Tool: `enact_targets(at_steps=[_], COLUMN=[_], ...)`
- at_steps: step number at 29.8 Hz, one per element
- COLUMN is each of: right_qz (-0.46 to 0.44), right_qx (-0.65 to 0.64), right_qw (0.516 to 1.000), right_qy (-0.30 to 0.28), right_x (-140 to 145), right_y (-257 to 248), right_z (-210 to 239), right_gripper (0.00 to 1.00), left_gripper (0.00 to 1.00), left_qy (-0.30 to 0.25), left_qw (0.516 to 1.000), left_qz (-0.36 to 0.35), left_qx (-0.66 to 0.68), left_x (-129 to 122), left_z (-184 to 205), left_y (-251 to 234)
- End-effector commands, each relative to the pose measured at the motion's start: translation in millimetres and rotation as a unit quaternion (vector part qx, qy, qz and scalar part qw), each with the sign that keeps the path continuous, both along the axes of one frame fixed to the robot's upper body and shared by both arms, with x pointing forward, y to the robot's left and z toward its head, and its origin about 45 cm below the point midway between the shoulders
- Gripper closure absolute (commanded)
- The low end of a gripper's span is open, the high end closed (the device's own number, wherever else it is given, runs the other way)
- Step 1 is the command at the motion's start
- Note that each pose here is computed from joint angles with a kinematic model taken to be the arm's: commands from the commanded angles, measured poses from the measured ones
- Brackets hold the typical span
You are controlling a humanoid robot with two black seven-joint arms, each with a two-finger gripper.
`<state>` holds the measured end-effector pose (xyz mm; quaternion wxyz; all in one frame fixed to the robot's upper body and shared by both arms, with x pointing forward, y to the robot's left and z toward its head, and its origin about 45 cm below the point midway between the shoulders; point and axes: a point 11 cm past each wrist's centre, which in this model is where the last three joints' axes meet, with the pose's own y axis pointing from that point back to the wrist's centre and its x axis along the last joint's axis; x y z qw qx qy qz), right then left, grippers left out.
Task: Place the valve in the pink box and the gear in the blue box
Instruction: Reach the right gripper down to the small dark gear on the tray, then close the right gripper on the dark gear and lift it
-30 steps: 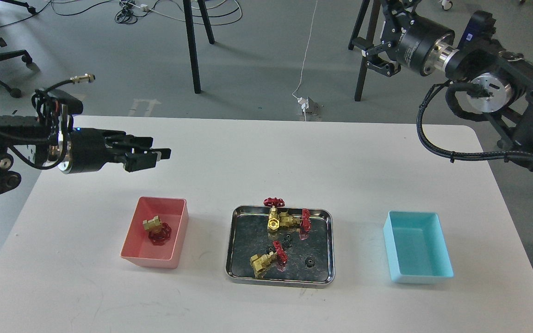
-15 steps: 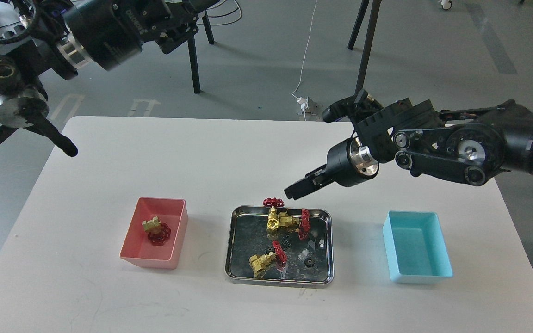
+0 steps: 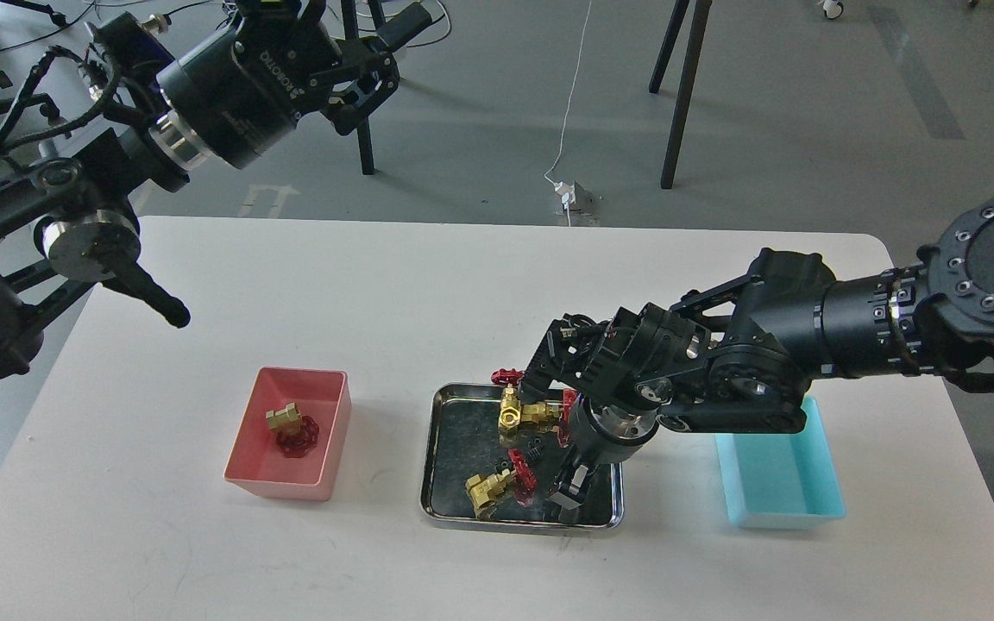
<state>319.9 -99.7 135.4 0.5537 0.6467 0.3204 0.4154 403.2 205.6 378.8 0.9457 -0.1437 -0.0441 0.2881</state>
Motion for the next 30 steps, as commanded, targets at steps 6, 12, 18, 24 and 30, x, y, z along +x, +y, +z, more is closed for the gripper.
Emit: enact_targets(at_steps=[6,12,18,24,30], right_qz=[-0.004,-0.009,-0.011,-0.013,-0.015], right_qx=[-0.017,-0.016,-0.013,-0.012,0.009], right_qw=[1.0,1.0,1.0,1.0,1.0], right_qy=[-0.001,0.011,0.015,0.02,0.021], right_x=[1,-6,-7,-9,-15], right_y=[-12,-13,-13,-12,-12], right_z=[-8,-16,-16,-18,-27], right_gripper=[0.41,0.41,0.42,0.43,0.44], left_gripper=[0.29,0.29,0.29,0.28,0.28], left_qy=[0.003,0.007,0.012,0.021,0.022], left_qw=[1.0,1.0,1.0,1.0,1.0], left_qz=[-0.001,0.0,0.002,0.004,0.003], left_qx=[-0.003,-0.003,-0.003,-0.003,-0.004], left_x=[0,0,0,-2,-2], left_z=[-3,-6,-10,-18,-19], left_y=[-3,-2,-1,1,0])
